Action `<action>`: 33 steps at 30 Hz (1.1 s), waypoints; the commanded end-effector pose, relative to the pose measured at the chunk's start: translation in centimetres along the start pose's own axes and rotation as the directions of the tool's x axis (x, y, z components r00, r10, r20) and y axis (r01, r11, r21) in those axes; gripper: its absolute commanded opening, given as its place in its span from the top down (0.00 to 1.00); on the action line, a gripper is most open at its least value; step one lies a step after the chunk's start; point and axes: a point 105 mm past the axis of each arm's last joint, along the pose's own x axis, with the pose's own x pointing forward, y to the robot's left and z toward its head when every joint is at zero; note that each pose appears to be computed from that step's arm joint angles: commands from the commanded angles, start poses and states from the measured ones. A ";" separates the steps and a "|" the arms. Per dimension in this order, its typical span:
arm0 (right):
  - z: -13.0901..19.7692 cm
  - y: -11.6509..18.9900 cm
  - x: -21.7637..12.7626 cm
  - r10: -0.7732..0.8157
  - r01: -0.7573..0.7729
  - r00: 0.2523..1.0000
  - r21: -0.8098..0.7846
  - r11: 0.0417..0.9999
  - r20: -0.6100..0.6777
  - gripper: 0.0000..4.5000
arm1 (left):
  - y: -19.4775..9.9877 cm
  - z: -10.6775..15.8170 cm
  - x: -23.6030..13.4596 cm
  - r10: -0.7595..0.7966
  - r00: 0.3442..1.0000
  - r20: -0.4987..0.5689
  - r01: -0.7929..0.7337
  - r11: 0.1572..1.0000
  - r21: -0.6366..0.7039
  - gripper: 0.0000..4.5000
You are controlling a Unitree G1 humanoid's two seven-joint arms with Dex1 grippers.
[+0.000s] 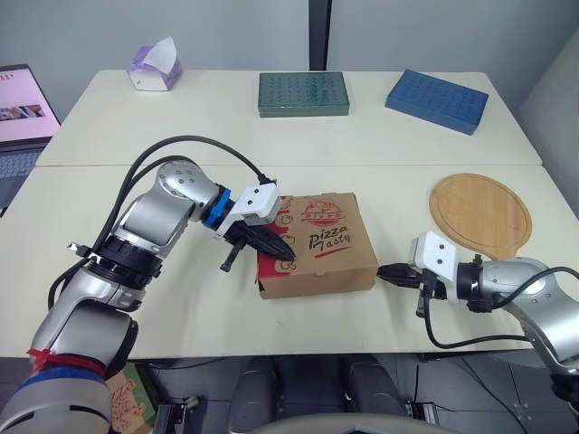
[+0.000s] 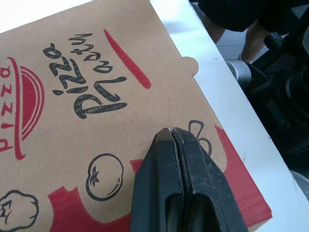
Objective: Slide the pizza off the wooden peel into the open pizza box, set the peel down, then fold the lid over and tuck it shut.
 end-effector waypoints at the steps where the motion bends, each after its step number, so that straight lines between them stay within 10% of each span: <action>1: 0.2 -1.2 -0.9 -0.056 0.056 0.998 -0.058 0.997 -0.002 0.99 | -0.1 -0.3 -0.1 0.004 1.000 -0.022 -0.004 1.000 -0.003 1.00; 30: 3.0 -1.3 -0.9 -0.052 0.054 0.992 -0.018 0.998 0.114 0.99 | -0.1 -0.2 -0.2 0.011 1.000 -0.020 -0.011 1.000 -0.002 1.00; 33: 3.8 -1.7 -2.2 -0.080 0.084 0.989 -0.026 0.996 0.121 0.87 | 0.0 -0.1 -0.3 0.014 1.000 -0.016 -0.014 1.000 -0.003 1.00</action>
